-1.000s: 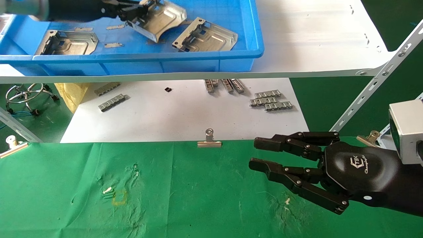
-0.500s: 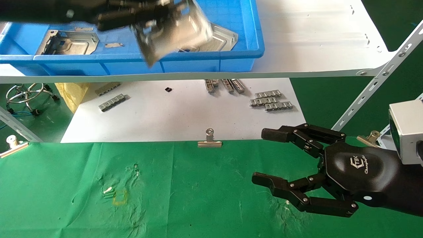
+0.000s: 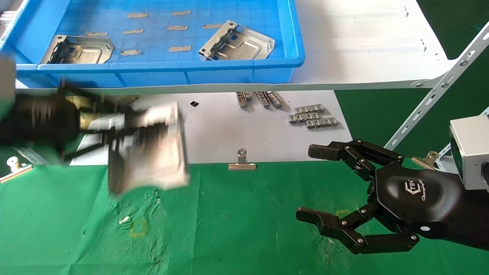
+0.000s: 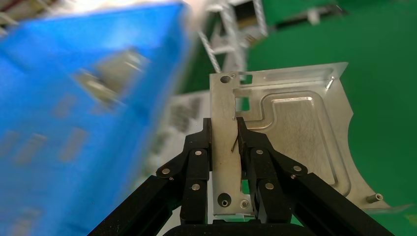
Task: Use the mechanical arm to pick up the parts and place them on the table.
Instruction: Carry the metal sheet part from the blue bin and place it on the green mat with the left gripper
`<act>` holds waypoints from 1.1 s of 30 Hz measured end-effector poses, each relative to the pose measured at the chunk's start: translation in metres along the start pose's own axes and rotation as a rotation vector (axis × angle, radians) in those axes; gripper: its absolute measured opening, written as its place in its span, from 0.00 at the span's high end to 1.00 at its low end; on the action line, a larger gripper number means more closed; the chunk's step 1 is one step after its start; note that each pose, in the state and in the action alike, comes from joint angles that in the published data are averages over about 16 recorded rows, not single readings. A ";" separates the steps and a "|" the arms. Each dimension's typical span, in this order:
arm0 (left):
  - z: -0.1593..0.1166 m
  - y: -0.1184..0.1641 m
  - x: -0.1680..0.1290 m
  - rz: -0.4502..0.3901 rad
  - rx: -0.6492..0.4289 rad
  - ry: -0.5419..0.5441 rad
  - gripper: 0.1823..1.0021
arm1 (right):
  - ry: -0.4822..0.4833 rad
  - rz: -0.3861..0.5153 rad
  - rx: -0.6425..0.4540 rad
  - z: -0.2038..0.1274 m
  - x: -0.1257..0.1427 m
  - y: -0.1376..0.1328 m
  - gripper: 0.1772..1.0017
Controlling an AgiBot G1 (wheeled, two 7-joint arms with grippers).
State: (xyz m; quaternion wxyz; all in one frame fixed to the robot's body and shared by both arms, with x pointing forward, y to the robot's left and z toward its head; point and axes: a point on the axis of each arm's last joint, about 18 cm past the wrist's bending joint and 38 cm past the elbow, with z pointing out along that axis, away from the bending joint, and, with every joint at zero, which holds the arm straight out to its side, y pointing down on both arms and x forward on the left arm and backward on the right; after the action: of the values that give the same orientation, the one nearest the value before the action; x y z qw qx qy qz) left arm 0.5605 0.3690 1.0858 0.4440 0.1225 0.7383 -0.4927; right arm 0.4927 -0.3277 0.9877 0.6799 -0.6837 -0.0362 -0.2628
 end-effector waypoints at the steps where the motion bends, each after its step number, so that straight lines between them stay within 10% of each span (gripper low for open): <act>1: -0.001 0.010 0.007 0.004 -0.017 0.007 0.89 | 0.000 0.000 0.000 0.000 0.000 0.000 0.06; 15: 0.007 0.128 0.055 0.072 -0.246 0.056 0.89 | 0.000 0.000 0.000 0.000 0.000 0.000 0.00; 33: 0.024 0.156 0.069 0.122 -0.299 0.117 0.86 | 0.000 0.000 0.000 0.000 0.000 0.000 0.00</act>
State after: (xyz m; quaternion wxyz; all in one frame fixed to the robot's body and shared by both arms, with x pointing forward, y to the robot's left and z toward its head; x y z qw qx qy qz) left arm 0.6306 0.4069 0.9329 0.4427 0.1281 0.8191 -0.3416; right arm 0.4927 -0.3277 0.9877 0.6799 -0.6837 -0.0362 -0.2628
